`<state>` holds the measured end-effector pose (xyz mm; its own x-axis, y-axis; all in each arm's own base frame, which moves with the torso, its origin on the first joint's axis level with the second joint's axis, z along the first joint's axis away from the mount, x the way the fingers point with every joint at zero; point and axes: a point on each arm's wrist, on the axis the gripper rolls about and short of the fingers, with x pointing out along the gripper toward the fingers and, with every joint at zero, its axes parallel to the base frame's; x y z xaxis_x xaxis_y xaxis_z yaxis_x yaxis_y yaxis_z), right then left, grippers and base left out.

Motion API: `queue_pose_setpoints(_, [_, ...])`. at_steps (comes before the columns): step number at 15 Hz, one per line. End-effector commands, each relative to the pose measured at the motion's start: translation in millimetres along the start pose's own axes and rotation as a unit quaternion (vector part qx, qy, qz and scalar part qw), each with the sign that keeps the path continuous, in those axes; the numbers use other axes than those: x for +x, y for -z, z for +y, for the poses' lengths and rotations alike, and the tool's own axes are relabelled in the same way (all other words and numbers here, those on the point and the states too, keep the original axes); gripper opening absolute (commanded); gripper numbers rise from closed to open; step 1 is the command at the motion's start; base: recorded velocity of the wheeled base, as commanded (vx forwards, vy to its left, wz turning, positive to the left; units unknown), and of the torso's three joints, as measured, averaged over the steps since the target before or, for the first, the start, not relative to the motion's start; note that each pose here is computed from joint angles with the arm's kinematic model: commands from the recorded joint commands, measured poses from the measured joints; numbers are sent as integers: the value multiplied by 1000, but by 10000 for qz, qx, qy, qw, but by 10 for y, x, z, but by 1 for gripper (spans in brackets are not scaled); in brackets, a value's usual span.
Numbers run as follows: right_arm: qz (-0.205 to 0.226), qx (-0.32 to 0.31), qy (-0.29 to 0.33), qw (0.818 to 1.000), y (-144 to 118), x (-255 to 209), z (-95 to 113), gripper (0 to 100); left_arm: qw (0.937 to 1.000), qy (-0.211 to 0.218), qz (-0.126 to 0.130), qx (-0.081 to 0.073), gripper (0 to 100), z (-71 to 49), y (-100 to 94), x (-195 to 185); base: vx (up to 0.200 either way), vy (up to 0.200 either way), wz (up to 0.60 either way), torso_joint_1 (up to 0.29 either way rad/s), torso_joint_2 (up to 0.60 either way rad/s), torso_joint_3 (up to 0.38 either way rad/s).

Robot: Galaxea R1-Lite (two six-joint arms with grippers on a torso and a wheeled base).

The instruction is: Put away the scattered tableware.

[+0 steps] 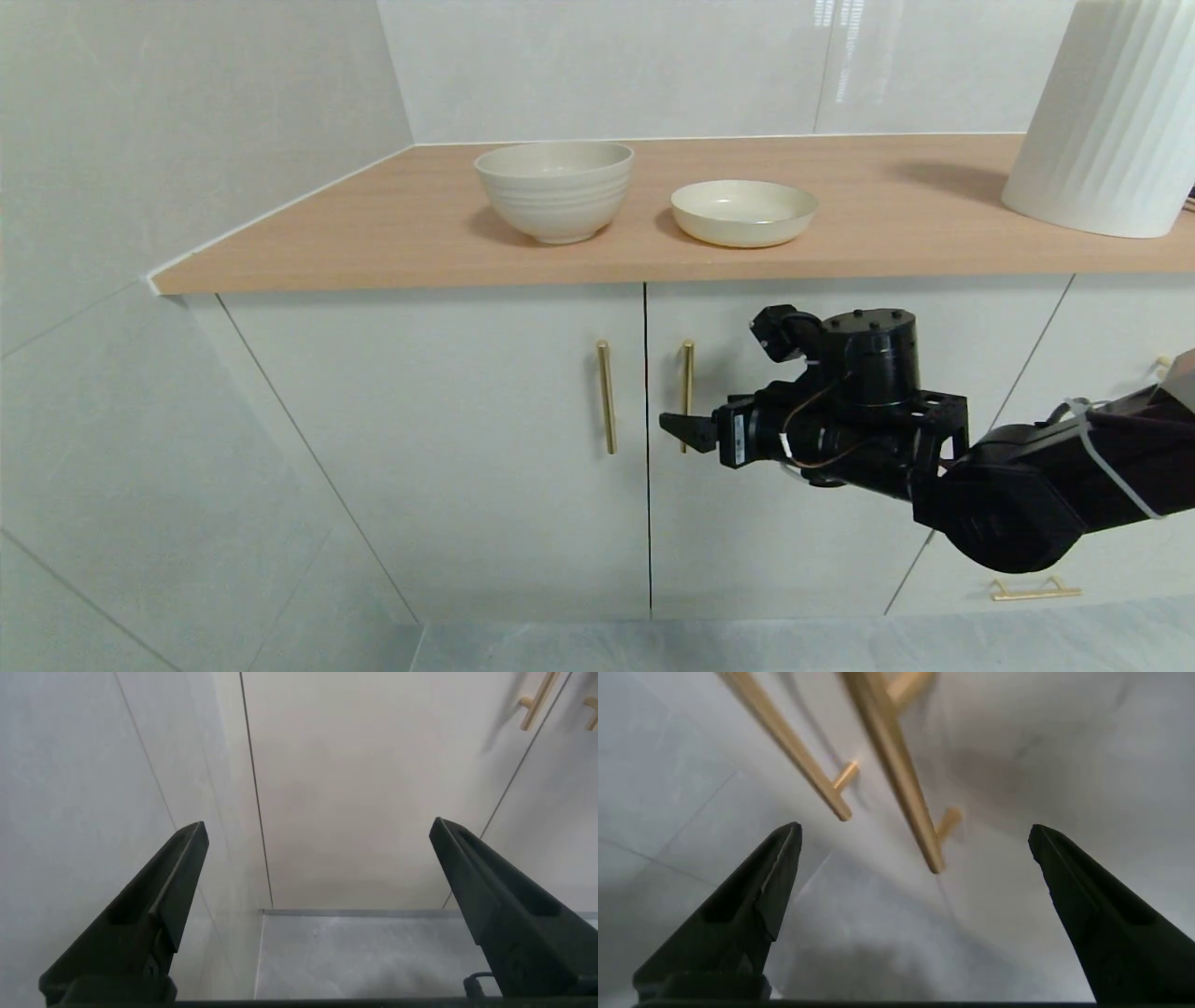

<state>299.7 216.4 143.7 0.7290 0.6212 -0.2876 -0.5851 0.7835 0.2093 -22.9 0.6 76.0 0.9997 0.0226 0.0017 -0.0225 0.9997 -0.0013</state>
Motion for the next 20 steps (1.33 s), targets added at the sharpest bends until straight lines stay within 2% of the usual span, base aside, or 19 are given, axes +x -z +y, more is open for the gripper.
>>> queue_pose_setpoints(1, [107, 144, -18, 9998, 75, 97, -7, 100, 10000, -2, 9, -1, 100, 0, 0, 1, 0, 0, 0, 0, 0, 0])
queue_pose_setpoints(4, [37, 300, -150, 9994, 25, 132, 17, 100, 10000, -2, 9, -1, 100, 0, 0, 1, 0, 0, 0, 0, 0, 0])
queue_pose_setpoints(7, [-49, 621, -272, 9977, -29, 145, 105, 100, 10000, -2, 9, -1, 100, 0, 0, 1, 0, 0, 0, 0, 0, 0])
queue_pose_setpoints(11, [-44, 706, -503, 9962, 21, 179, 275, 100, 10000, -2, 9, -1, 100, 0, 0, 1, 0, 0, 0, 0, 0, 0])
queue_pose_setpoints(15, [-335, 746, -663, 9944, 64, 243, 320, 100, 10000, -2, 9, -1, 100, 0, 0, 1, 0, 0, 0, 0, 0, 0])
queue_pose_setpoints(18, [-168, 746, -906, 9929, 111, 132, 373, 100, 10000, -2, 9, -1, 100, 0, 0, 1, 0, 0, 0, 0, 0, 0])
queue_pose_setpoints(20, [11, 724, -1345, 9883, 121, -10, 395, 100, 10000, -2, 9, -1, 100, 0, 0, 1, 0, 0, 0, 0, 0, 0])
